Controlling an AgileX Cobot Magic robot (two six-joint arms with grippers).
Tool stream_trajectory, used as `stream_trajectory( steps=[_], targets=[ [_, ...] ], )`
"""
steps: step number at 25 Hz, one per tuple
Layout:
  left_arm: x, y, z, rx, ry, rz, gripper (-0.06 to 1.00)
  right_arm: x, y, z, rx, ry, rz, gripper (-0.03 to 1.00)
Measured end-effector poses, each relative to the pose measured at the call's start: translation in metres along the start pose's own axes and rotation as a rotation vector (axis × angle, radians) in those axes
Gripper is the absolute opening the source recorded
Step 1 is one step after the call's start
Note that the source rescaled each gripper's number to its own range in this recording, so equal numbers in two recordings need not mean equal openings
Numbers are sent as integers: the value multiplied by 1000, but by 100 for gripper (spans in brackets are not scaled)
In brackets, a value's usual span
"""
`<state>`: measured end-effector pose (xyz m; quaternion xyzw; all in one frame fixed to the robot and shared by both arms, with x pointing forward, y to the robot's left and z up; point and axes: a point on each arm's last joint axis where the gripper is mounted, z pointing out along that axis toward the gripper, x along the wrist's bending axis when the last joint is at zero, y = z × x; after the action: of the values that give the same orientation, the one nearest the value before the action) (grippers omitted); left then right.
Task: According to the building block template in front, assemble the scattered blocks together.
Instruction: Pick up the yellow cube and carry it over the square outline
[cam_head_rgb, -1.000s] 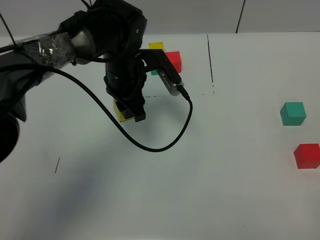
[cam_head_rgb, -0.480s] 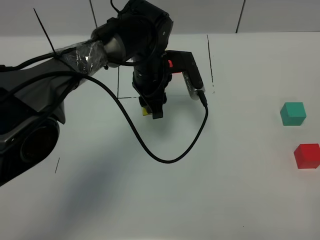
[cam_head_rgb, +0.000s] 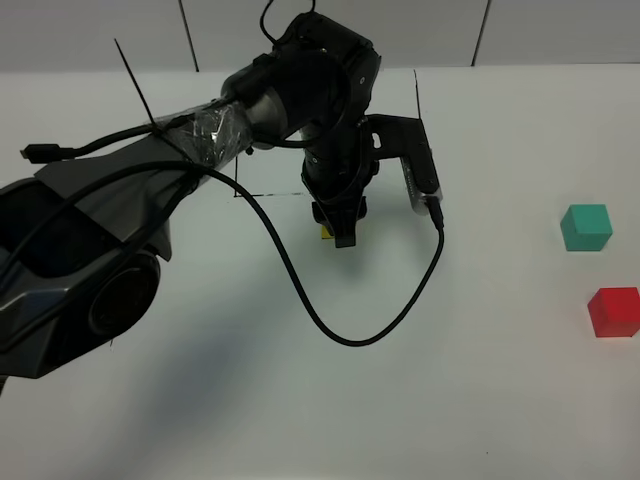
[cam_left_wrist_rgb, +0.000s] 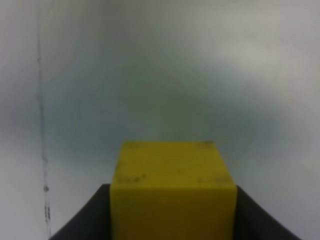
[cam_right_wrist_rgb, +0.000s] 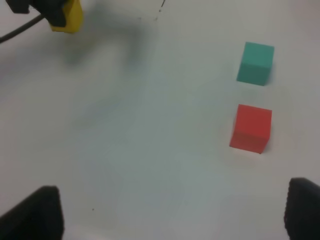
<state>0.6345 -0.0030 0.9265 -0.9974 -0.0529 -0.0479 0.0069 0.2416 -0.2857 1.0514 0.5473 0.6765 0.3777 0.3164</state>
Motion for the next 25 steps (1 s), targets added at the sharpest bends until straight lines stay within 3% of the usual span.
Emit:
stream_trajectory(
  steps=[9,25],
  targets=[
    [-2,7,27,12,-41,2,0,0,0,0,0,0,0,82],
    [-2,8,28,10,-41,52,0,0,0,0,0,0,0,82]
  ],
)
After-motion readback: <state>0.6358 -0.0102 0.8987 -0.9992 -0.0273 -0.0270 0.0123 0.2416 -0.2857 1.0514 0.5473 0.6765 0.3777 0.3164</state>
